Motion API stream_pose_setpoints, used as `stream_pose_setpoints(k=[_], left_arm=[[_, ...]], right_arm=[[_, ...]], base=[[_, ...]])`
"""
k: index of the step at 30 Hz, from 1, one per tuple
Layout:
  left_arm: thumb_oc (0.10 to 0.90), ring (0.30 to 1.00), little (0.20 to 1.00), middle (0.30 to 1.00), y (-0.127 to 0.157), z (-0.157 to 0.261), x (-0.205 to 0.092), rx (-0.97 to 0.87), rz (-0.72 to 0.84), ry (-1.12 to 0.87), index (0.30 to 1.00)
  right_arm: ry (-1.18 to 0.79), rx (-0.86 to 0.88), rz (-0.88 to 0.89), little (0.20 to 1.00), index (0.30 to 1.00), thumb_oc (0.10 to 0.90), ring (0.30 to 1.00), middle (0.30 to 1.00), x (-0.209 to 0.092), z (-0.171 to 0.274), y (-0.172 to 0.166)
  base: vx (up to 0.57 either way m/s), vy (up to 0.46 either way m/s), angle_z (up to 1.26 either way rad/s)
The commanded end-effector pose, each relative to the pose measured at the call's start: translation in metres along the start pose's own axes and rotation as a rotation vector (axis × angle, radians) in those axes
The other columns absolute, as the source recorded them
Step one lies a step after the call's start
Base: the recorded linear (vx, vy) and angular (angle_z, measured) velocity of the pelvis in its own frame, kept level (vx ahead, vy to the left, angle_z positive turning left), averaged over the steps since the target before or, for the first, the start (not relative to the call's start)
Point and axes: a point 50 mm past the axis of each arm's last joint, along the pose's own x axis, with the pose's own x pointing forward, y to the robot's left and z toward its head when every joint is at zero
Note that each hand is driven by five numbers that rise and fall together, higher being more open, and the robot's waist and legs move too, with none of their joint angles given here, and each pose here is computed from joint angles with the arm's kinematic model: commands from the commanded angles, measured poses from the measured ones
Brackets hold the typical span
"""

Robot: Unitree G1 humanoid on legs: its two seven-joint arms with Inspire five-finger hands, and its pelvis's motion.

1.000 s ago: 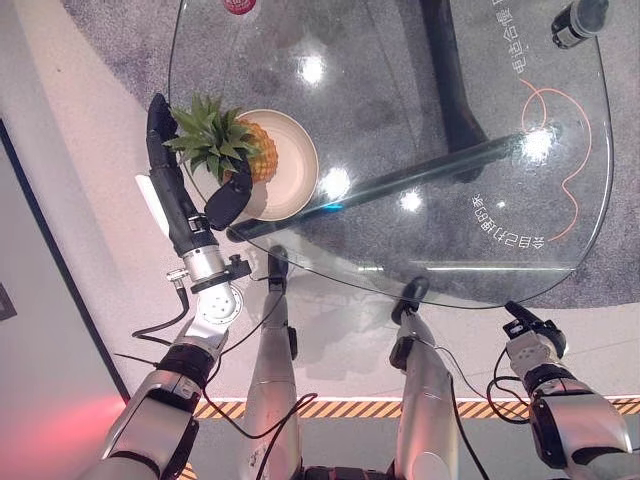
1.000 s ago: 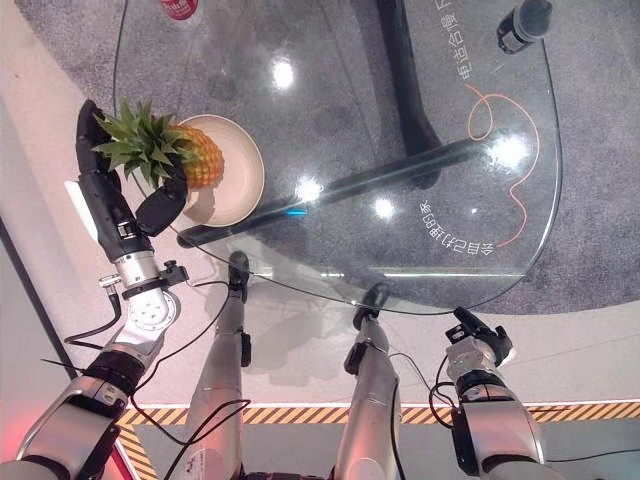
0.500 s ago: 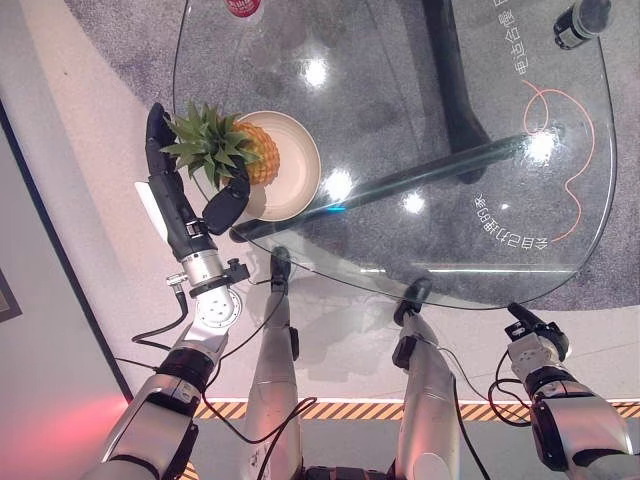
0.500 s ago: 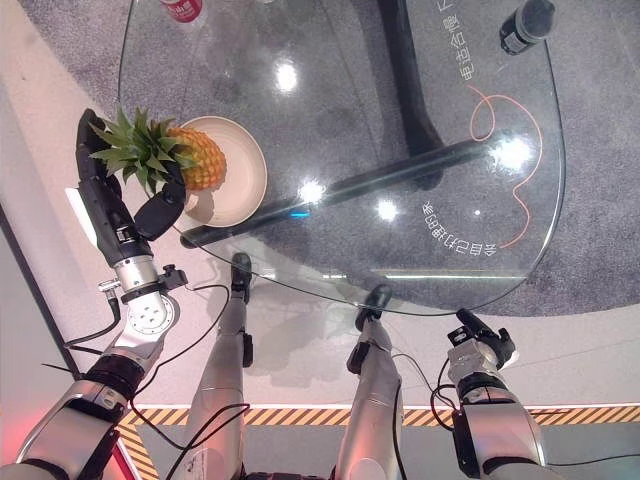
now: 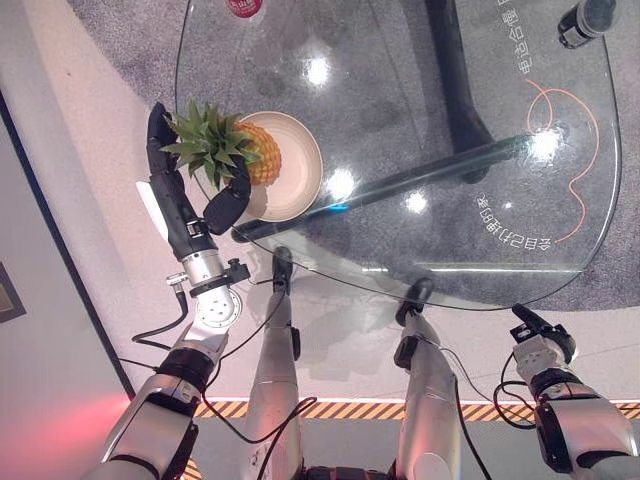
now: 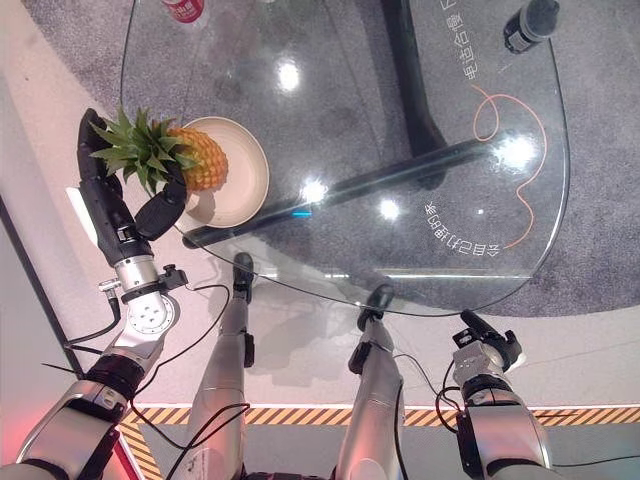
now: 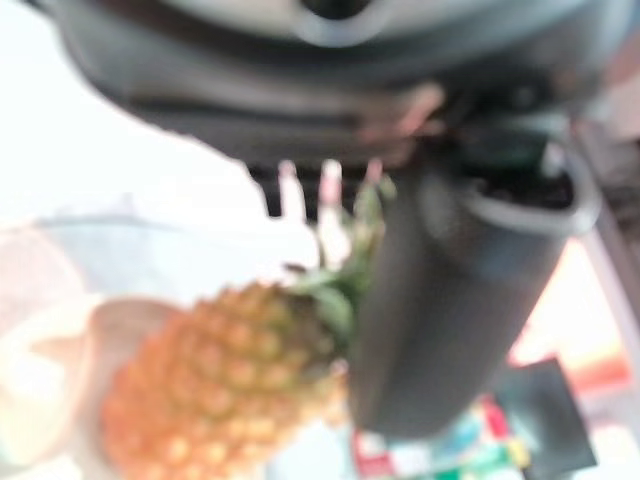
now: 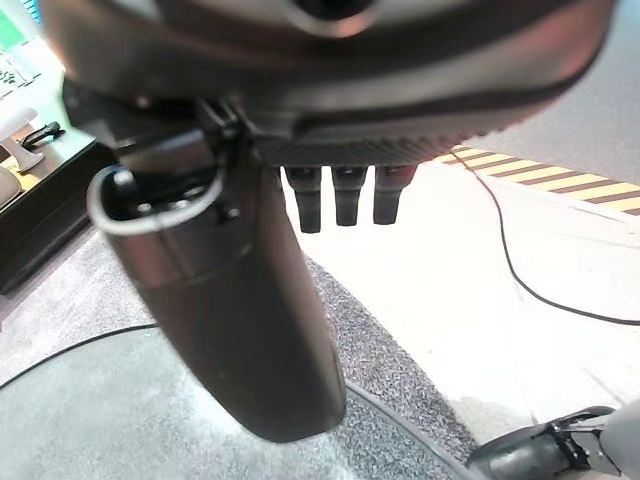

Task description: Pick up the fruit to the plate

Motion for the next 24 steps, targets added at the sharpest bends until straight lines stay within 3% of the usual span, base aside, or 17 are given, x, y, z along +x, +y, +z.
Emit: stream_pose_setpoints(k=[1, 24], left_arm=[[0.800, 0.900, 0.900, 0.900, 0.0171, -0.0162, -0.0060, 0.089, 0.036, 0.083, 0.900], [0.800, 0.900, 0.900, 0.900, 0.0263, -0.0207, -0.0137, 0.102, 0.023, 0.111, 0.900]], right_arm=[[-0.072, 0.014, -0.109, 0.900, 0.900, 0.800, 0.900, 0.900, 0.0114, 0.0276, -0.0324], [-0.081, 0.023, -0.121, 0.900, 0.900, 0.800, 0.900, 0.900, 0.0136, 0.0337, -0.0397]], base=[[0.00, 0.000, 0.00], [0.00, -0.002, 0.01]])
